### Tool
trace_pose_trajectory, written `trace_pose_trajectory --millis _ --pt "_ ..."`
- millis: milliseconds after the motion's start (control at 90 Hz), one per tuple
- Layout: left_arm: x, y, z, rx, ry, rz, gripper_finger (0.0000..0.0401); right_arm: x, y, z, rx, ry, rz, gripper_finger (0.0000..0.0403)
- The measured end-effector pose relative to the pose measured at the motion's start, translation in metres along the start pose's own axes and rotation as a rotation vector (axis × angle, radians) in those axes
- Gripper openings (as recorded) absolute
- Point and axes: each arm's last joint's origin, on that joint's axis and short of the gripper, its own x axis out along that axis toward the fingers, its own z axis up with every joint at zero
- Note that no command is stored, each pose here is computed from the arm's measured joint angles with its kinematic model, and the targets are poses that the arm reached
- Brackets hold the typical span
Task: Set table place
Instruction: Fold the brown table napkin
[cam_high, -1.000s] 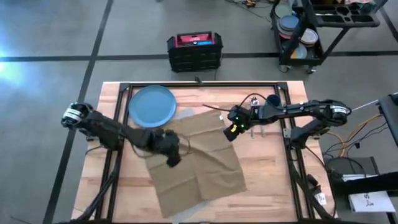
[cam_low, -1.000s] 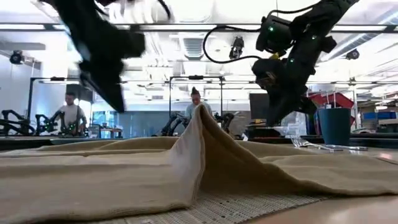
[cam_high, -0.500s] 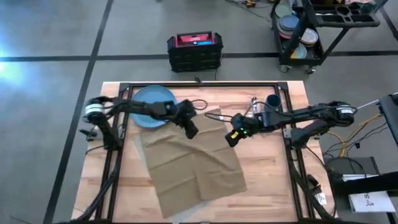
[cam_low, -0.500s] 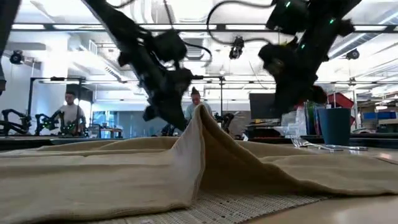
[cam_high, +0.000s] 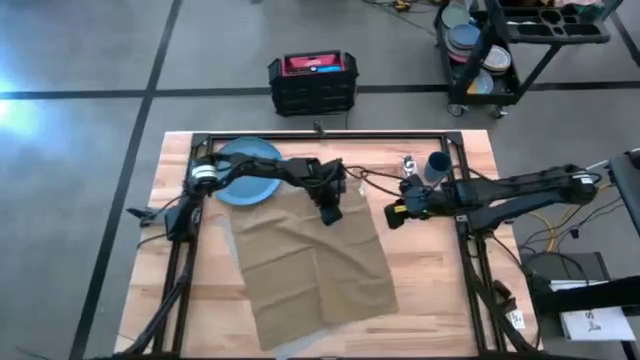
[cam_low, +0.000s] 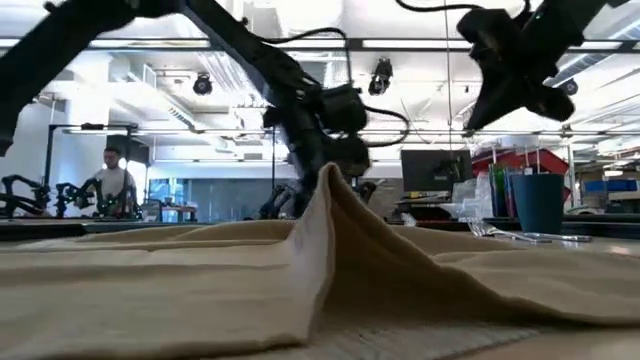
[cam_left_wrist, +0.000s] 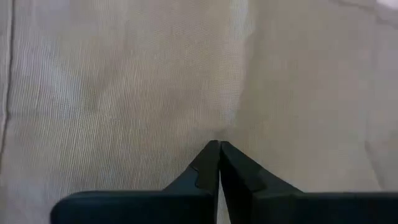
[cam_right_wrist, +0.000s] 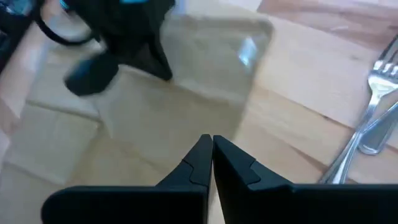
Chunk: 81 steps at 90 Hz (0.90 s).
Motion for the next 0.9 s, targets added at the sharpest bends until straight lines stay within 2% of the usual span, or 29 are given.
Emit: trace_pose_trajectory --millis 256,400,511,678,811,900 --pt "0.011 -0.018 0.041 0.086 -0.079 -0.041 0.0000 -0.002 -0.003 -0.001 -0.001 0.004 -0.015 0.0000" --pt "-0.003 -0.031 0.064 0.149 -0.179 -0.086 0.0000 -0.001 -0.003 -0.001 -0.013 0.000 -0.020 0.0000" --pt "-0.019 -0.041 0.068 0.127 -0.146 -0.110 0.0000 -0.001 -0.004 -0.002 -0.033 0.010 -0.034 0.0000" --pt "-0.037 -0.077 0.045 0.139 0.042 -0.058 0.0000 0.010 -0.007 -0.005 -0.085 0.044 -0.077 0.0000" --pt "-0.031 -0.117 0.004 0.228 0.168 0.064 0.0000 0.025 -0.009 -0.006 -0.129 0.117 -0.081 0.0000" --pt "-0.026 -0.141 -0.026 0.265 0.182 0.071 0.0000 0.038 -0.008 -0.004 -0.153 0.157 -0.031 0.0000"
